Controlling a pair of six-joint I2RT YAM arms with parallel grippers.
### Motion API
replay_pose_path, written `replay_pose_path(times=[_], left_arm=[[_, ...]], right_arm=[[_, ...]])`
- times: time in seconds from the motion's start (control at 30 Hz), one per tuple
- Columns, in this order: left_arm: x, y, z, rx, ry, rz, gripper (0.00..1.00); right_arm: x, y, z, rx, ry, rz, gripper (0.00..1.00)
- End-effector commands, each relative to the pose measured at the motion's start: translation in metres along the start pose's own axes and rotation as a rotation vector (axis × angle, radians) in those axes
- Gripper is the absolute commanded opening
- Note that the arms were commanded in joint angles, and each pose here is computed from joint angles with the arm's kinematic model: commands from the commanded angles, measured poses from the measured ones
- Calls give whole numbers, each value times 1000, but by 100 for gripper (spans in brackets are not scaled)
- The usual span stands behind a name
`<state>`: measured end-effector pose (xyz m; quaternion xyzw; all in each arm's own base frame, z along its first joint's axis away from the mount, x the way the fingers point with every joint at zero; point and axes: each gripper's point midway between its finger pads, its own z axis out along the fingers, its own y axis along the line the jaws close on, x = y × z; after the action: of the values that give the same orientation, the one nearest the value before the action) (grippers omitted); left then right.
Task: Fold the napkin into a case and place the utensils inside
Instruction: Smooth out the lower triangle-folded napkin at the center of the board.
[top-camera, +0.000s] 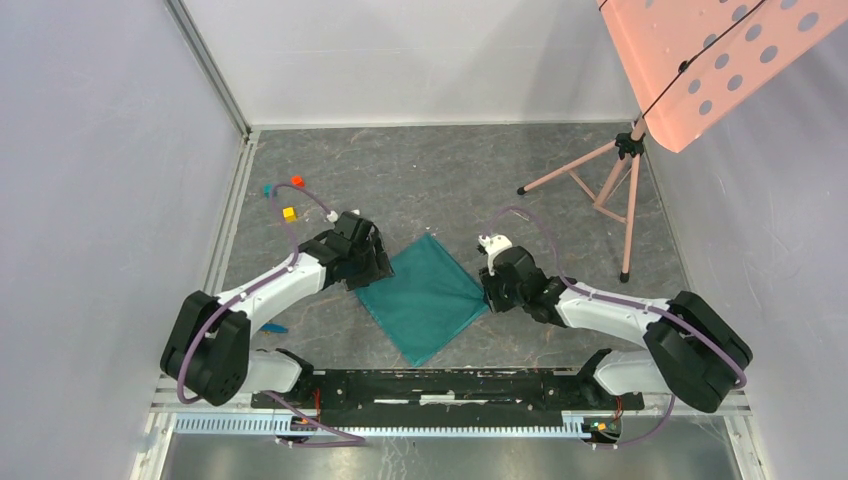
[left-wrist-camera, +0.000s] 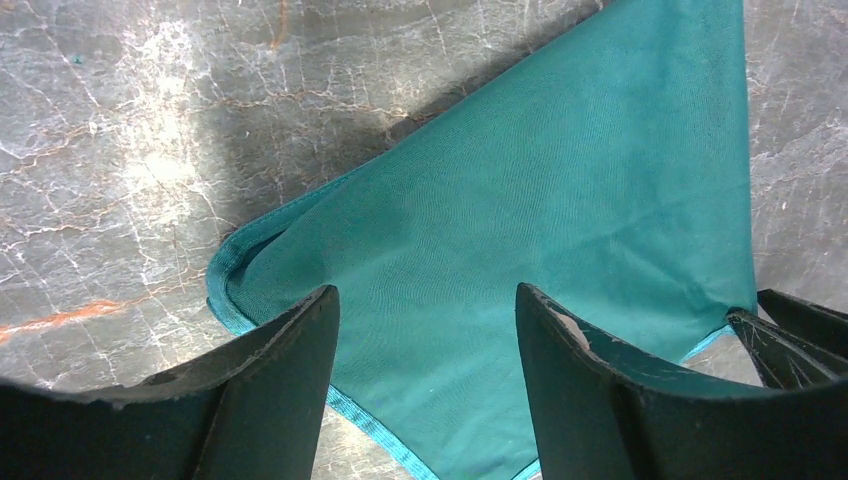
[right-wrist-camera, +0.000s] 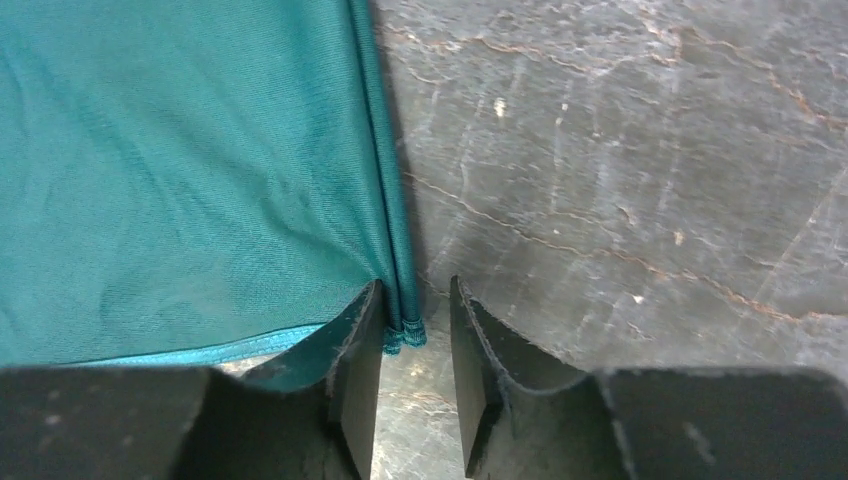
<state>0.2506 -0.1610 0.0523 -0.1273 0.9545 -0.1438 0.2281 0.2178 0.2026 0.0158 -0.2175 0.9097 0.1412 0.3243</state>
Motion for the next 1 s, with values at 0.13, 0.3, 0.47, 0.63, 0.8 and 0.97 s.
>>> replay_pose_path(times=[0.13,0.3,0.47,0.63,0.8,0.97], left_arm=[[-17,9,-10,-23,-99,-17,73],[-18,15,-4,-1,-68,-36,72],[-17,17,-1,3,-52,-36,67],[-9,21,4,11,-39,-46,64],[-2,31,8,-26,-25,-41,64],[9,61,20,-152,4,-35,64]], right_arm=[[-46,15,-15,-70,-32,-97,61],[-111,70,2,-341,-121,2,61],[-160,109,33,-549,-168,107,40],[-176,111,71,-562,-165,110,33],[-162,82,99,-500,-144,135,31],[-141,56,115,-422,-111,108,31]])
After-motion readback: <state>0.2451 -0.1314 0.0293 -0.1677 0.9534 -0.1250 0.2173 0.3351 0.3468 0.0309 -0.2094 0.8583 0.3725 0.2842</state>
